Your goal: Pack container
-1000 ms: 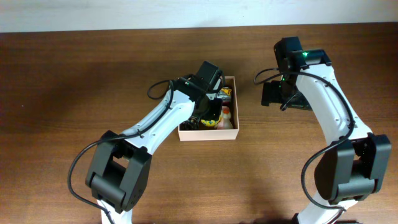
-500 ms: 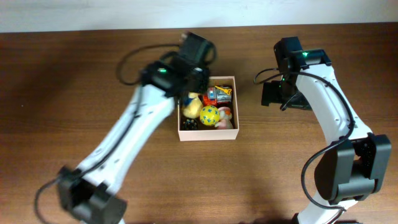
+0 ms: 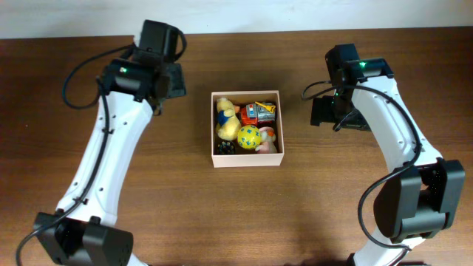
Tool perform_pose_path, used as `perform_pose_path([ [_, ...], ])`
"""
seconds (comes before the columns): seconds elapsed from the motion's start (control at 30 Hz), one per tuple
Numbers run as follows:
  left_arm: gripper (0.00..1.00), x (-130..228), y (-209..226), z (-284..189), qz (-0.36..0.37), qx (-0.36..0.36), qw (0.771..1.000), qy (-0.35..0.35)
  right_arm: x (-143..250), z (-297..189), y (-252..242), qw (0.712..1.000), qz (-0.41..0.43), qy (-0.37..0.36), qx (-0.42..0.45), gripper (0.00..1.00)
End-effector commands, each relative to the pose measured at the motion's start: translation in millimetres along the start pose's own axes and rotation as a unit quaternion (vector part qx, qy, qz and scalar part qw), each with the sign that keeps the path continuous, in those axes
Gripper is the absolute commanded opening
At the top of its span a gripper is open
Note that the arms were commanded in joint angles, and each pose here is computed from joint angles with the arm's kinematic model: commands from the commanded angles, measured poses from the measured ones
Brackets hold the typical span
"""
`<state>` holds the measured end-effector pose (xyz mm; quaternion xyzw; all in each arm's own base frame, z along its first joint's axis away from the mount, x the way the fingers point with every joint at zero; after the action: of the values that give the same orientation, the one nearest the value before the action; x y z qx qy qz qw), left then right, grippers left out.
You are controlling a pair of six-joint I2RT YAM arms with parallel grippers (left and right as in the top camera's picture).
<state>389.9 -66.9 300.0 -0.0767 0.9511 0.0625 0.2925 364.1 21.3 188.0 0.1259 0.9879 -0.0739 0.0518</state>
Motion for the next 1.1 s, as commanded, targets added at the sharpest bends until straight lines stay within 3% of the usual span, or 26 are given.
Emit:
perform_pose_path([
  [0.0,0.99,-4.9,17.6,3.6,-0.023,-0.022,0.999,-0.003,1.2,-5.5,-2.3,1.0,0.005,-0.007,-0.002,0.99],
  [1.07,0.99,-5.9,28.5,6.0,-0.033,-0.031,0.999,0.001,1.2,-5.5,-2.3,1.0,0.005,-0.007,-0.002,0.99],
])
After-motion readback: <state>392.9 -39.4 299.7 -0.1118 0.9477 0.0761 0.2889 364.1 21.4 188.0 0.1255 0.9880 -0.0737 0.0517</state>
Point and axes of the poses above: each gripper's point midway between its finger pads, its own z axis out along the fingers, its own y axis along the line the jaws close on, x = y × z, the point moved 7 cm from there along -z, back along the fingers, and after that the axes turned 2 degrees about z, right-handed, at the moved point
